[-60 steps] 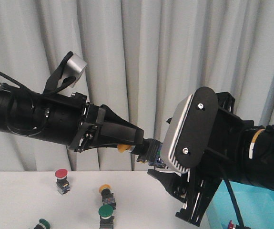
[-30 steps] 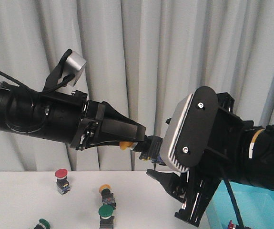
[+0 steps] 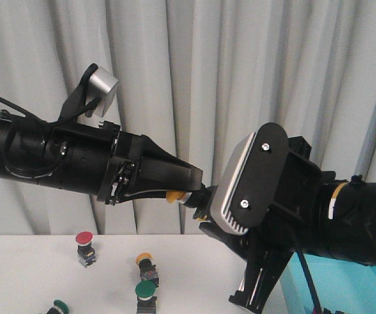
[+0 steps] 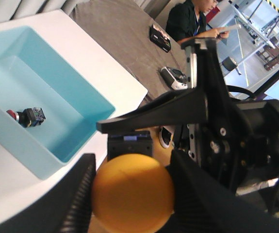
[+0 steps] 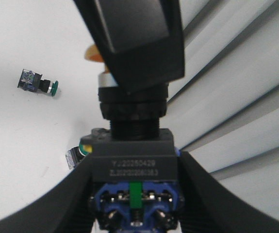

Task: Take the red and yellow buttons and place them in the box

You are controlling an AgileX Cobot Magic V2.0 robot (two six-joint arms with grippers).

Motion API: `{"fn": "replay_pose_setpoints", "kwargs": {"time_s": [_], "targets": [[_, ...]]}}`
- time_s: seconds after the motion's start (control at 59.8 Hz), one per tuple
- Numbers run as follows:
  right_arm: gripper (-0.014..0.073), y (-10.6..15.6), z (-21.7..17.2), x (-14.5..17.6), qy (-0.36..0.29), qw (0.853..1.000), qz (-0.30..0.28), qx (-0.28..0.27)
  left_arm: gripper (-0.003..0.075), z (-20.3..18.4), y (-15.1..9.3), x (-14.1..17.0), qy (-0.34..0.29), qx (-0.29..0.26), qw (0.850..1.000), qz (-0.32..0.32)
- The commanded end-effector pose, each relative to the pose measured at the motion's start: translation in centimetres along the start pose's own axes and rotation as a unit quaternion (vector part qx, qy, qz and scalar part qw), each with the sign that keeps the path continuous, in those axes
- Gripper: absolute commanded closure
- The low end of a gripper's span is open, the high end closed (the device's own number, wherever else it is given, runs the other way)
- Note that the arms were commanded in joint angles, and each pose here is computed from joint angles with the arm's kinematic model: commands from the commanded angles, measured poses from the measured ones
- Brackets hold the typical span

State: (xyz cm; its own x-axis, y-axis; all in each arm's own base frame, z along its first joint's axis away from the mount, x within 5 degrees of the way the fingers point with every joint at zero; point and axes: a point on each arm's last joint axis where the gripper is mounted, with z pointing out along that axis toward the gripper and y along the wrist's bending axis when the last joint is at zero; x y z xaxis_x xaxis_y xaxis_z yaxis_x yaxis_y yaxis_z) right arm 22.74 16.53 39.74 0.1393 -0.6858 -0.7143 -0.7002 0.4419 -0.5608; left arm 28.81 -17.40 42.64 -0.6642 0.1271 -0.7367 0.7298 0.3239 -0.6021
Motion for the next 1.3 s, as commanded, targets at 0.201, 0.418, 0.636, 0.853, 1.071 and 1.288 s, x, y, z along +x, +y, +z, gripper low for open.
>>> {"fn": "replay_pose_setpoints", "kwargs": {"time_s": [0.201,0.418,0.636,0.853,1.071,1.288], "targets": [[0.061,-1.18,-1.25,-1.5,-0.049,0.998,0.001,0.045,0.0716,-1.39,-3.05,-0.88,-0.036,0.045,0.998,0.019],[0.0603,-1.17,-1.25,-1.5,-0.048,0.998,0.001,0.044,0.0716,-1.39,-2.96,-1.02,-0.043,0.039,0.998,0.019],[0.0603,-1.17,-1.25,-1.5,-0.048,0.998,0.001,0.044,0.0657,-1.4,-2.87,-1.14,-0.05,0.034,0.998,0.019],[0.0603,-1.17,-1.25,-1.5,-0.048,0.998,0.001,0.044,0.0388,-1.4,-2.81,-1.24,-0.056,0.029,0.997,0.05],[0.0603,-1.16,-1.25,-1.49,-0.048,0.998,0.001,0.044,0.0077,-1.4,-2.87,-1.15,-0.051,0.033,0.997,0.055],[0.0603,-1.08,-1.24,-1.41,-0.043,0.998,0.0,0.039,0.0043,-1.57,-3.13,-1.17,-0.055,0.032,0.995,0.079]]}}
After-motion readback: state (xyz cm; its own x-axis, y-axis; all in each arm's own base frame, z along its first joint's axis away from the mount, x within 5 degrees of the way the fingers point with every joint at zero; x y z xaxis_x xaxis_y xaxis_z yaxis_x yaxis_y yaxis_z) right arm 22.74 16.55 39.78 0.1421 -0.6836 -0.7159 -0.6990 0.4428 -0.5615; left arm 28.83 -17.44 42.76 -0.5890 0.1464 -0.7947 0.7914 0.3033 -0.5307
